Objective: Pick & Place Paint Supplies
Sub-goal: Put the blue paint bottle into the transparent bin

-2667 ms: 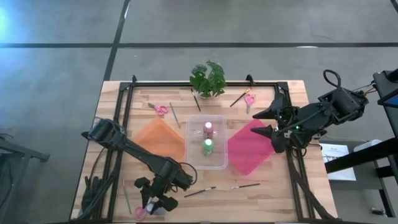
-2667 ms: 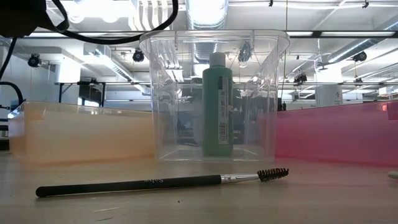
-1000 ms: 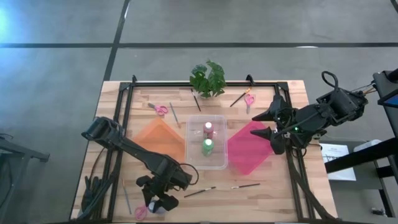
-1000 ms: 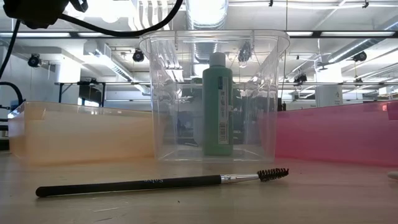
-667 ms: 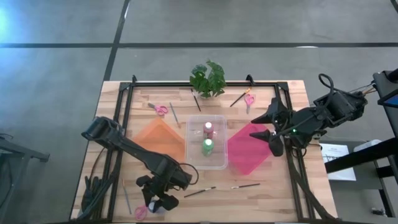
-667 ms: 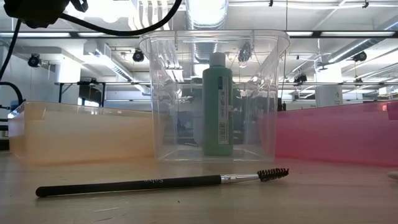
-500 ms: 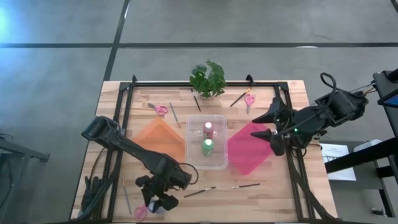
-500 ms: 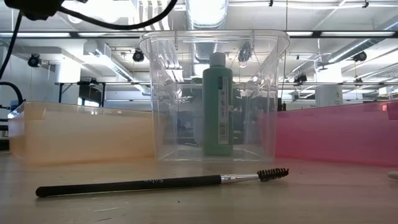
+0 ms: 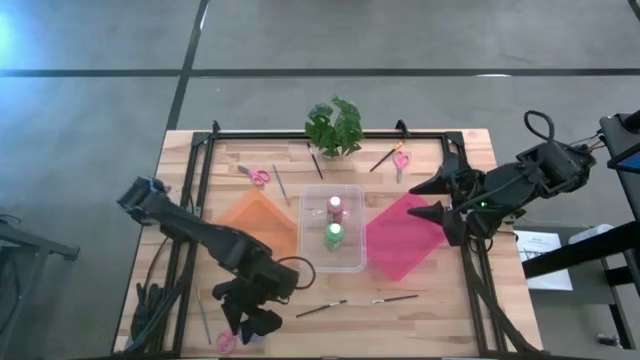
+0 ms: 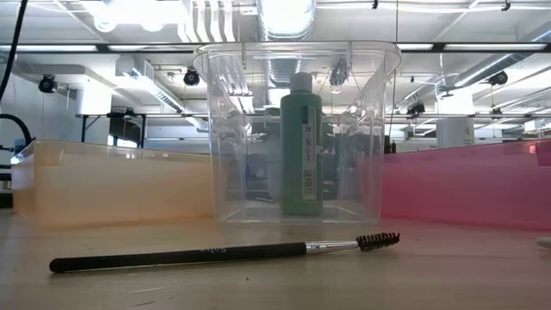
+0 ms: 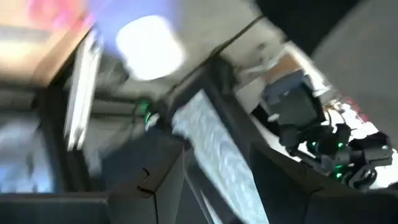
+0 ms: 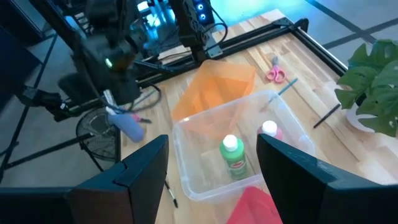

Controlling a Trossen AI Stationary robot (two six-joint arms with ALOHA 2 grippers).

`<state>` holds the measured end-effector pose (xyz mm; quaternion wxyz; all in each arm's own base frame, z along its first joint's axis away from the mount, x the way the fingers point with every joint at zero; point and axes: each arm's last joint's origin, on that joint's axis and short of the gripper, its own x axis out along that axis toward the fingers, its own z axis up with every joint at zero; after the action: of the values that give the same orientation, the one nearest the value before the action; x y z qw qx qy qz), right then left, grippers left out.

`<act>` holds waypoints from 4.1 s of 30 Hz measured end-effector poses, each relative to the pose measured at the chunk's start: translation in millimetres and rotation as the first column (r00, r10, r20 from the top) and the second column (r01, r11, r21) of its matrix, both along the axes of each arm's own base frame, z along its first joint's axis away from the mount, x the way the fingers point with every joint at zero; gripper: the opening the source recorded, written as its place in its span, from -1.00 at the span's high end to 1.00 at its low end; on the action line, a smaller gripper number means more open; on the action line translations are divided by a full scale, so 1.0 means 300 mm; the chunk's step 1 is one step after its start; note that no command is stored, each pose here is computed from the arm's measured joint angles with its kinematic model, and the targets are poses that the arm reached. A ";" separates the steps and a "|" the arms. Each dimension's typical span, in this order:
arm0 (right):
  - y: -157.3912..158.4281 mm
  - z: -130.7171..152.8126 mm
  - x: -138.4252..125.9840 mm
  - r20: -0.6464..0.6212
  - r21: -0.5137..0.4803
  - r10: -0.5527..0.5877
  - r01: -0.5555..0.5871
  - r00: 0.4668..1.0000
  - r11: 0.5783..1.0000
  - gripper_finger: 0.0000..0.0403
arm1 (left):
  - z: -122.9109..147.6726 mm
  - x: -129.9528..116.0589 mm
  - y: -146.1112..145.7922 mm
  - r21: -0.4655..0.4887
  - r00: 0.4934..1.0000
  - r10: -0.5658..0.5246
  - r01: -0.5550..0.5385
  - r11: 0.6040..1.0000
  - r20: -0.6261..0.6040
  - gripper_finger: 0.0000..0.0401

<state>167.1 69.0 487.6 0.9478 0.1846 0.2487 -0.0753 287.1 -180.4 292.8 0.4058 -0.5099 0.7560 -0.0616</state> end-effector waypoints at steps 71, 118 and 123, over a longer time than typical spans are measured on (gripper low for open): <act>-0.017 0.031 0.003 0.130 0.218 -0.296 0.264 0.946 0.940 -0.19 | 0.066 -0.264 -0.235 0.798 0.217 -0.835 0.248 0.549 0.506 -0.19; -0.023 0.025 -0.006 0.117 0.204 -0.318 0.290 0.941 0.935 -0.19 | -0.094 -0.244 -0.247 0.795 0.231 -0.807 0.168 0.583 0.543 0.17; -0.023 0.025 -0.006 0.117 0.204 -0.318 0.290 0.941 0.935 -0.19 | -0.093 -0.244 -0.246 0.793 0.245 -0.802 0.160 0.588 0.545 0.35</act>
<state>165.3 62.1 495.2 0.9193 0.3129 0.1518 -0.1841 214.0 -254.3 264.8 0.8232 0.0381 0.5266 -0.2086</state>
